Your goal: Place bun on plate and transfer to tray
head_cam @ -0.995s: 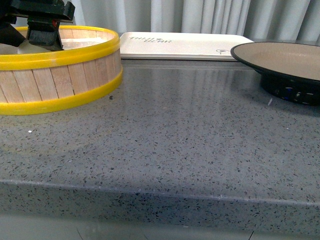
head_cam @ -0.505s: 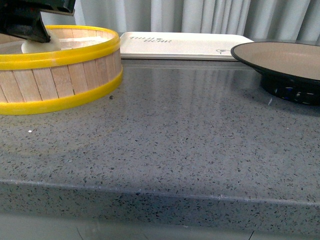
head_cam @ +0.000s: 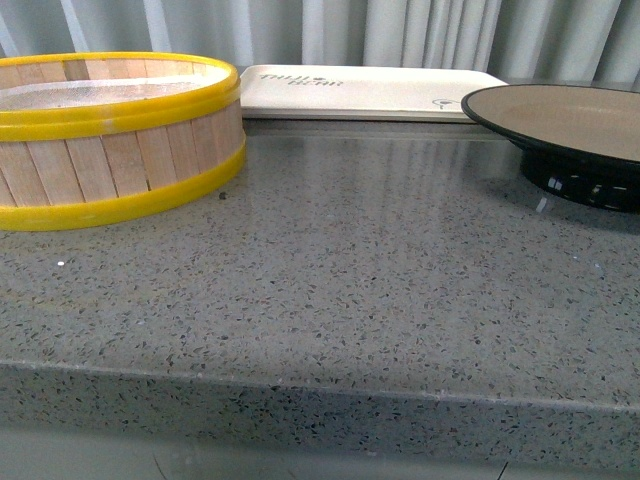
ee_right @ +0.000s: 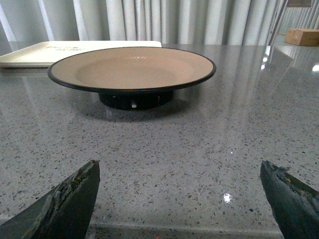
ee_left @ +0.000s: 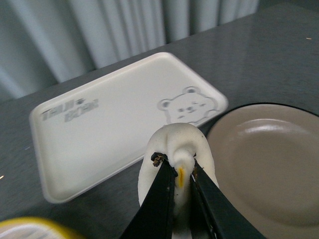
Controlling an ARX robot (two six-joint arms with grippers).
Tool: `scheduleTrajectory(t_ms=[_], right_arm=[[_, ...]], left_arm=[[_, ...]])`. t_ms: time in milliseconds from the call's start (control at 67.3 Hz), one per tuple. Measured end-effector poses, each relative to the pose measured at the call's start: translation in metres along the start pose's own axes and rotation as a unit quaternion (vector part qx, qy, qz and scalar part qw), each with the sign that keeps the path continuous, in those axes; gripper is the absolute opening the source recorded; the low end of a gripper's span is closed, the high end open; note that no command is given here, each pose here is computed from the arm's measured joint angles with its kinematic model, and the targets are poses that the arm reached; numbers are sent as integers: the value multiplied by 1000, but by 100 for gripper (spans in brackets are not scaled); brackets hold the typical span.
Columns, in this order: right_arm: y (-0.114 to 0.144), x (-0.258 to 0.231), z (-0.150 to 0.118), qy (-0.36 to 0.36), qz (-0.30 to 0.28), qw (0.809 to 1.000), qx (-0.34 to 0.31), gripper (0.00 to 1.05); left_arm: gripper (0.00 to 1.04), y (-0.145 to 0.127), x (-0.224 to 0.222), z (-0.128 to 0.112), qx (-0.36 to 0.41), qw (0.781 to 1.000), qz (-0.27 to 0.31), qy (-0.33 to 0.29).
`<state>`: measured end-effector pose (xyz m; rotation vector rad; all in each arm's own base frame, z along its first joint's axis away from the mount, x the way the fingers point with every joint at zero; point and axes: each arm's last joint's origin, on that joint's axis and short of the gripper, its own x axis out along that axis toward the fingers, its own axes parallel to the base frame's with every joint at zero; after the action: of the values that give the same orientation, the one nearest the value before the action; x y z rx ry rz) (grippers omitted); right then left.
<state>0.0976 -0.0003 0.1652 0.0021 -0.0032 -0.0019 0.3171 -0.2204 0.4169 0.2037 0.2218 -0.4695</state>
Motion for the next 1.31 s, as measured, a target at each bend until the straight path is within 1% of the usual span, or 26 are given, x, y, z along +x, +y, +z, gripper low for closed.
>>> scheduleTrajectory(t_ms=[45,74,178,238,386,520,861,1203,1233,1248,1292,1307], right_arm=[[0,0,0,0,0,1000,0,96],[0,0,0,0,0,1000,0,96],[0,0,0,0,0,1000,0,96],[0,0,0,0,0,1000,0,96],[0,0,0,0,0,1000,0,96],[0,0,0,0,0,1000,0,96],[0,0,0,0,0,1000,0,96],[0,0,0,0,0,1000,0,96],[0,0,0,0,0,1000,0,96],[0,0,0,0,0,1000,0,96],[0,0,0,0,0,1000,0,96],[0,0,0,0,0,1000,0,96]], left_arm=[[5,-18,8,1,9,1000,-20,2],[5,-26,13,1,12,1000,-28,5],[5,-60,36,-7,29,997,-62,25],[5,-74,49,-12,38,996,-72,33],[5,-94,67,-19,47,993,-93,46],[5,-106,75,-26,49,989,-124,63],[5,-137,98,-45,58,984,-147,87],[5,-135,111,-44,57,985,-124,104],[7,-135,112,-44,56,985,-124,104],[10,-135,112,-45,56,985,-124,105],[16,-135,112,-46,56,985,-125,107],[19,-135,113,-46,57,984,-125,109]])
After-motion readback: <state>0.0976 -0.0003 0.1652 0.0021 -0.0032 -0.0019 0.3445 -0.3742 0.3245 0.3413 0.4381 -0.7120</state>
